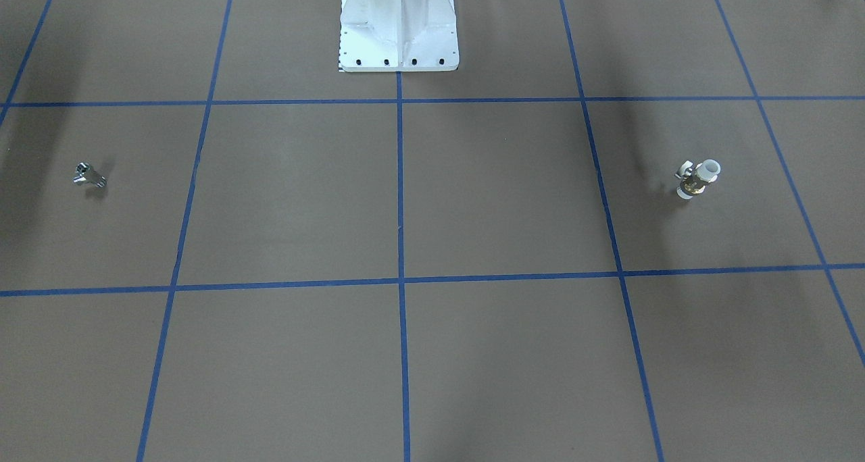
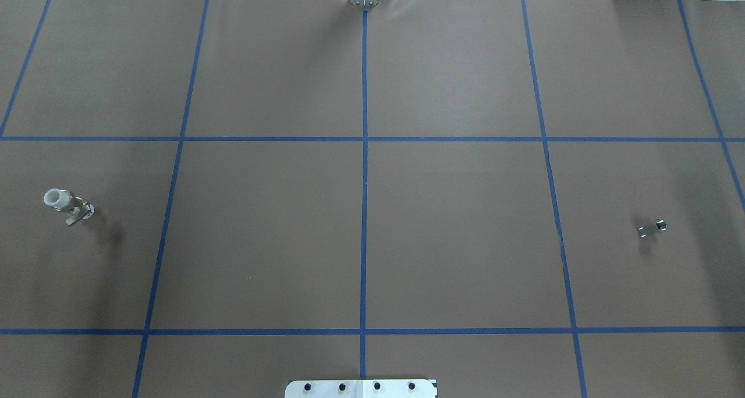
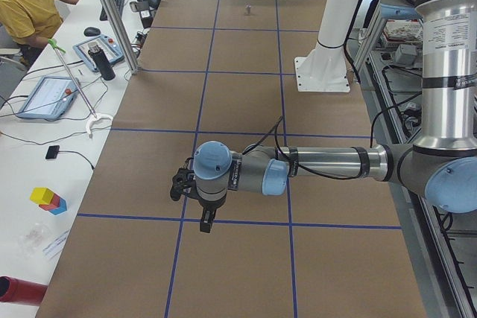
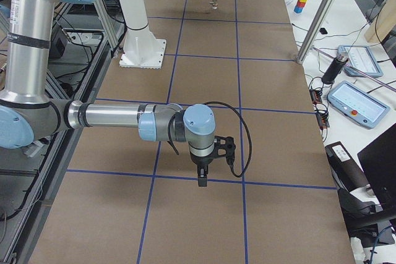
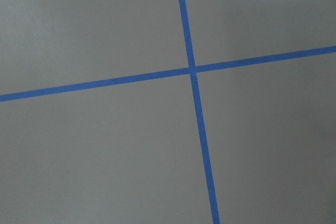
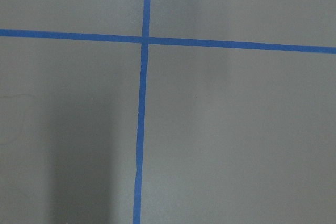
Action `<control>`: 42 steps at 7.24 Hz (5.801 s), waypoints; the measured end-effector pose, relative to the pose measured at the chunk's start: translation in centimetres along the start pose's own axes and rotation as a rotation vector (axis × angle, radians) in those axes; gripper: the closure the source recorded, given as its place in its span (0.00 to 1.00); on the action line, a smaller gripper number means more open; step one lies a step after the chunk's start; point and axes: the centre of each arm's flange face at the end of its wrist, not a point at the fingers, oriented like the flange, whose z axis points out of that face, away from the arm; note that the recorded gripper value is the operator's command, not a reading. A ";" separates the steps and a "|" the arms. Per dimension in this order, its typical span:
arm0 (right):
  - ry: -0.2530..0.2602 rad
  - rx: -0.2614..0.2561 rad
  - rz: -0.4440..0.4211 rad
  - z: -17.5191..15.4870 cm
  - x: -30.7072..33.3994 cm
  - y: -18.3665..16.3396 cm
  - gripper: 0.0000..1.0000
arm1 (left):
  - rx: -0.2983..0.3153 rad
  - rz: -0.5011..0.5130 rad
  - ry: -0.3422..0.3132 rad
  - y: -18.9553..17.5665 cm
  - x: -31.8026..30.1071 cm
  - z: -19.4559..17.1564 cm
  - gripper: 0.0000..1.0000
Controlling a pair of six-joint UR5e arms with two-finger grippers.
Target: Assemble PPR valve and pipe with both arms
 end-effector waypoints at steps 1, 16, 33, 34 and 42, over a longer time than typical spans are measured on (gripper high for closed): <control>0.001 0.002 -0.002 -0.1 -0.1 -0.1 0.01 | 0.004 0.004 0.000 0.0 0.0 0.0 0.00; -0.115 0.225 -0.244 -0.3 -8.2 -5.1 0.01 | 0.297 0.148 0.181 -8.2 20.0 7.0 0.00; -0.116 0.213 -0.250 0.4 -8.6 -5.1 0.01 | 0.039 0.222 0.028 0.5 27.1 13.0 0.36; -0.117 0.212 -0.252 0.4 -8.7 -5.2 0.01 | 0.041 0.223 0.029 0.5 27.2 12.9 0.36; -0.117 0.210 -0.255 0.5 -8.8 -5.2 0.01 | 0.052 0.227 0.040 0.5 27.8 12.0 1.00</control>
